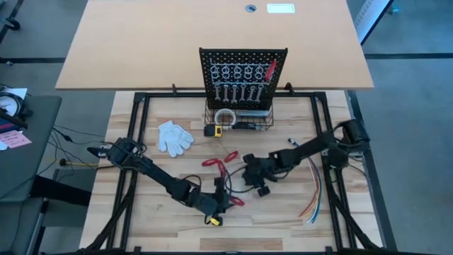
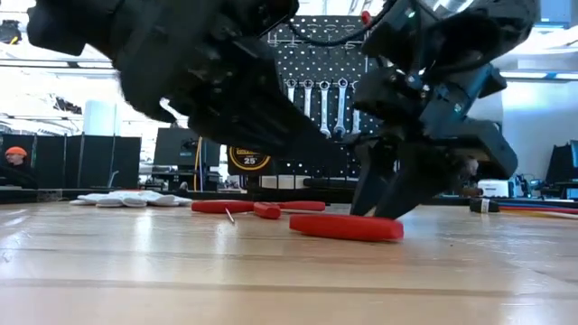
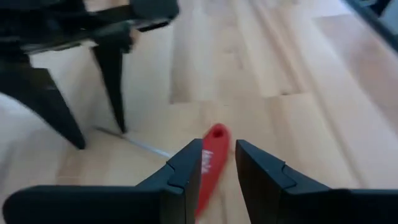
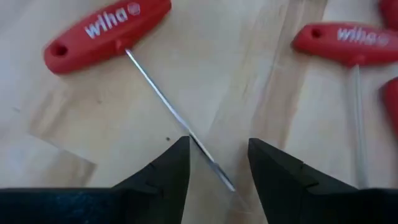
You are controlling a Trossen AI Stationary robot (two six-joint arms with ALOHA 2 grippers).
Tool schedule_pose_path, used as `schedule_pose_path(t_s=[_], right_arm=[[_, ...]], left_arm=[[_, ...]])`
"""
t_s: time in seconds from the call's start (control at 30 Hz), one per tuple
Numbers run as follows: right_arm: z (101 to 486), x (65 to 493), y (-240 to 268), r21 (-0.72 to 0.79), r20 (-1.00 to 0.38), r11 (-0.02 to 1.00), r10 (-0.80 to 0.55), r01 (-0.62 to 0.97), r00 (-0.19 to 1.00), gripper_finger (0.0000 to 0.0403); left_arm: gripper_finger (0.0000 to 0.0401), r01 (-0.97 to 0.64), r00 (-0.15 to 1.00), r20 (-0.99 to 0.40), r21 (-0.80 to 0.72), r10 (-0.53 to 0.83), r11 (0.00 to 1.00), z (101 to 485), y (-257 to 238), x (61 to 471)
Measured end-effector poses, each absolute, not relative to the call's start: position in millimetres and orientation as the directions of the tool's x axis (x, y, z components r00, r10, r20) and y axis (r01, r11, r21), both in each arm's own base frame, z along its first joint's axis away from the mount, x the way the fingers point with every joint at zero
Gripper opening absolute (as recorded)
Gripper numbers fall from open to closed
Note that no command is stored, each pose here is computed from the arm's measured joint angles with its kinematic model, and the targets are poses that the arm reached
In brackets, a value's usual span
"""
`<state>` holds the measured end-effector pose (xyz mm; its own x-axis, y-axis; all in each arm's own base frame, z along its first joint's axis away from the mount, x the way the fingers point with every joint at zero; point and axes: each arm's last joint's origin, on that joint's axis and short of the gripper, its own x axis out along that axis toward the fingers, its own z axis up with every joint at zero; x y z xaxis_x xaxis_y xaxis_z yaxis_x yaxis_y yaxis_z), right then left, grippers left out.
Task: Hang tools onto peg board
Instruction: Hang the red allen wrench on the peg board
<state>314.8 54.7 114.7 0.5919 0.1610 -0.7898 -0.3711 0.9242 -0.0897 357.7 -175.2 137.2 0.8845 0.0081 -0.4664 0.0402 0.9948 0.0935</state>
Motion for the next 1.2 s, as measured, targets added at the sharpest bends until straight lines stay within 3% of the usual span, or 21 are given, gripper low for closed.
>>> schedule_pose_path(t_s=[0.2,0.33,0.43,0.57,0.73,0.9,1.07,1.2], right_arm=[[115.7,307.1,51.2,0.029,-0.835,0.953,0.189,-0.301,0.517,0.0156],[121.0,299.1,62.6,0.096,-0.85,0.967,0.203,-0.237,0.486,0.0153],[122.8,293.6,78.5,0.152,-0.851,0.96,0.248,-0.235,0.462,0.0153],[122.7,284.9,104.8,0.176,-0.851,0.935,0.302,-0.308,0.429,0.0153],[129.6,274.9,126.1,0.185,-0.832,0.884,0.374,-0.43,0.411,0.0152],[149.7,278.1,128.4,0.042,-0.766,0.856,0.359,-0.516,0.533,0.0152],[153.2,303.2,103.7,-0.138,-0.664,0.904,0.219,-0.405,0.715,0.0152],[134.6,316.8,77.4,-0.101,-0.681,0.9,0.248,-0.424,0.689,0.016]], left_arm=[[0.0095,0.042,0.853,-0.522,0.037,-0.016,0.998,123.8,-166.1,362.2],[0.0095,-0.045,0.845,-0.529,0.075,0.078,0.996,114.1,-157.2,365.9],[0.0095,-0.204,0.818,-0.526,0.114,0.233,0.972,111.3,-147.9,364.5],[0.0095,-0.37,0.765,-0.498,0.182,0.41,0.911,116.1,-139.3,358.2],[0.0095,-0.442,0.764,-0.417,0.217,0.492,0.87,132.6,-147.1,351.8],[0.0095,-0.416,0.78,-0.394,0.256,0.487,0.873,138.6,-155.3,348.1],[0.0095,-0.409,0.78,-0.399,0.258,0.482,0.875,137.6,-156.5,347.3],[0.0095,-0.405,0.78,-0.403,0.256,0.478,0.878,137.2,-156.4,347.4]])
